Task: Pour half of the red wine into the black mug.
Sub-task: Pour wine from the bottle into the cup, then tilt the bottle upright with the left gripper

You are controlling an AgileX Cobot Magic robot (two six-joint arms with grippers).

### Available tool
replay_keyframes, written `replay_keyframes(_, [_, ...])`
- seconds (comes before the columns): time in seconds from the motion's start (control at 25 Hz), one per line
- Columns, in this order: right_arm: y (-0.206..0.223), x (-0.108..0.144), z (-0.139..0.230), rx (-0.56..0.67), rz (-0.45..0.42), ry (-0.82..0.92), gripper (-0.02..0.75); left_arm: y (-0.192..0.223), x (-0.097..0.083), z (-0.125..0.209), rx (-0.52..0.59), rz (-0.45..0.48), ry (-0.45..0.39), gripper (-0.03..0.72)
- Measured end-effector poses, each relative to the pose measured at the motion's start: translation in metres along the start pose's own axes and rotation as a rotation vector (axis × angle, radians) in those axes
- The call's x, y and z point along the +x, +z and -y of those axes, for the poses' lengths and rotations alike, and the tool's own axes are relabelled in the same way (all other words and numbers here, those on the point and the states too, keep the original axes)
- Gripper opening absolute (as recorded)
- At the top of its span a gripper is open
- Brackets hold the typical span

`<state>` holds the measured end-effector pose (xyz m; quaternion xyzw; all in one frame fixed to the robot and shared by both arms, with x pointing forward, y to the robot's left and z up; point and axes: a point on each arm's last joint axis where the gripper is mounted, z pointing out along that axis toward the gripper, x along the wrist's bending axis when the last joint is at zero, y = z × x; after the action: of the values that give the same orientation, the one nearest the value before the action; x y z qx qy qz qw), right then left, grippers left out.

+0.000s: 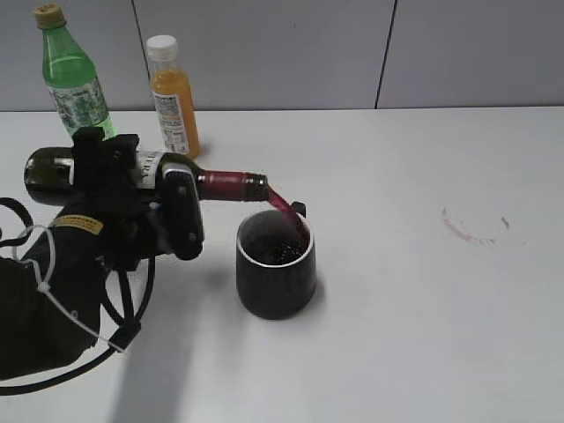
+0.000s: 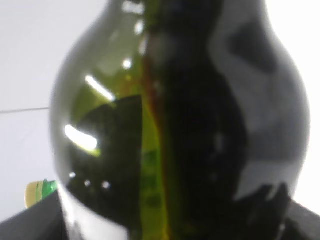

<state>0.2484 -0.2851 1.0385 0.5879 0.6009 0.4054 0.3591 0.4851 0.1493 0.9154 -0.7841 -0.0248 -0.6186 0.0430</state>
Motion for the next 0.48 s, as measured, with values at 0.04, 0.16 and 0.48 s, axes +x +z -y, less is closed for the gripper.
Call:
replay_keyframes(0.04, [0.0, 0.0, 0.0, 0.0, 0.0, 0.0, 0.573, 0.001, 0.001, -0.002, -0.008, 0.001, -0.038, 0.545])
replay_keyframes(0.16, [0.0, 0.0, 0.0, 0.0, 0.0, 0.0, 0.573, 0.001, -0.001, -0.005, -0.04, 0.027, -0.152, 0.545])
replay_keyframes(0.48, [0.0, 0.0, 0.0, 0.0, 0.0, 0.0, 0.573, -0.001, -0.004, -0.012, -0.137, 0.063, -0.443, 0.545])
